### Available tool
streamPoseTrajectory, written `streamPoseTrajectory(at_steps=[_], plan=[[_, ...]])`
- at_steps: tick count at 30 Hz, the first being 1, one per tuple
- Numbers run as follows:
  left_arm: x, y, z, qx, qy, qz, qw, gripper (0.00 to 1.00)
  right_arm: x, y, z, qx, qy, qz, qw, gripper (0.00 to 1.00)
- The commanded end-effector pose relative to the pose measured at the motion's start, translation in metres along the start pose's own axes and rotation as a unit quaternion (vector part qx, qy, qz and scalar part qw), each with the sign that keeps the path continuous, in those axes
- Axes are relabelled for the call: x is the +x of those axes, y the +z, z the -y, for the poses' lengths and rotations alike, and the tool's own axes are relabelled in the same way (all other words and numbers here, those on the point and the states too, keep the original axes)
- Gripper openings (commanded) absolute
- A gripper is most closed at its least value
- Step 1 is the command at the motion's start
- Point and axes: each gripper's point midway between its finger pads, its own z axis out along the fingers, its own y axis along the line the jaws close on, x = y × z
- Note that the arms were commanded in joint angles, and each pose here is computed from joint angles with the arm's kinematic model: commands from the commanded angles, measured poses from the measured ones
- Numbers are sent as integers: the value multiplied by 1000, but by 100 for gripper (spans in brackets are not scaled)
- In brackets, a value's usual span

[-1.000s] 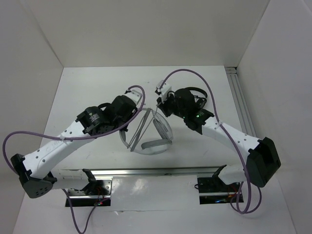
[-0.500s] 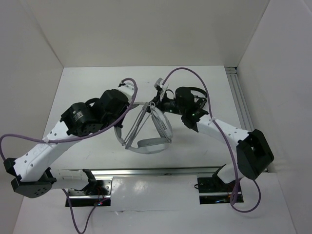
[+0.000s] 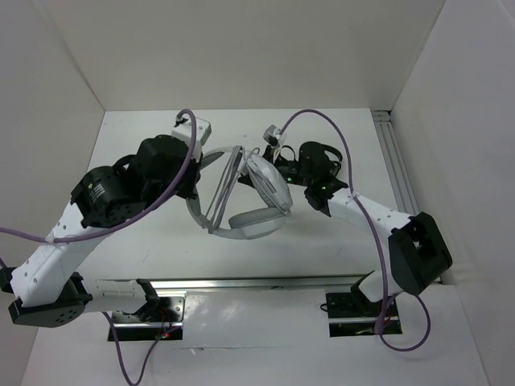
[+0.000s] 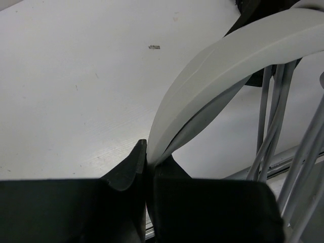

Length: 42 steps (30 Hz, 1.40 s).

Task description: Wrap the headphones

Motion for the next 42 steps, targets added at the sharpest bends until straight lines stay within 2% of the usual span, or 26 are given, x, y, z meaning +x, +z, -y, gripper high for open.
streamPoseTrajectory(at_steps=[1, 8, 10, 12, 18, 21, 27, 32, 35, 36, 38, 39, 41, 42], plan=[[-41, -20, 8, 38, -74, 82, 993, 0, -36, -10, -27, -43, -30, 44, 998, 39], [-55, -27, 18, 69, -93, 94, 989, 0, -58, -27, -33, -19, -52, 66, 996, 41], [-58, -26, 19, 69, -98, 94, 988, 0, -58, -31, -28, 4, -57, 63, 996, 48], [-64, -32, 19, 79, -110, 103, 985, 0, -64, -39, -27, 15, -68, 71, 995, 49], [-70, -33, 18, 83, -115, 107, 984, 0, -64, -48, -31, 5, -63, 77, 995, 49], [-67, -28, 20, 81, -113, 102, 985, 0, -63, -51, -47, -31, -55, 91, 994, 49], [-68, -18, 29, 99, -121, 124, 980, 0, -63, -54, -55, -46, -42, 110, 992, 50], [-60, -4, 26, 83, -122, 133, 980, 0, -43, -59, -7, 87, -21, 93, 992, 52], [-52, 3, 25, 77, -119, 137, 980, 0, -38, -78, 24, 193, -28, 93, 976, 53], [-49, 5, 24, 73, -120, 138, 980, 0, -29, -88, 41, 248, -16, 80, 965, 55], [-40, 13, 22, 67, -120, 134, 982, 0, -25, -103, 55, 305, -13, 72, 950, 64], [-37, 11, 23, 73, -124, 133, 981, 0, -13, -116, 71, 359, -1, 55, 932, 68], [-36, 11, 16, 66, -136, 140, 979, 0, 0, -129, 85, 409, 11, 31, 912, 72], [-27, 19, 16, 63, -132, 126, 981, 0, 6, -143, 93, 450, 16, 14, 893, 72]])
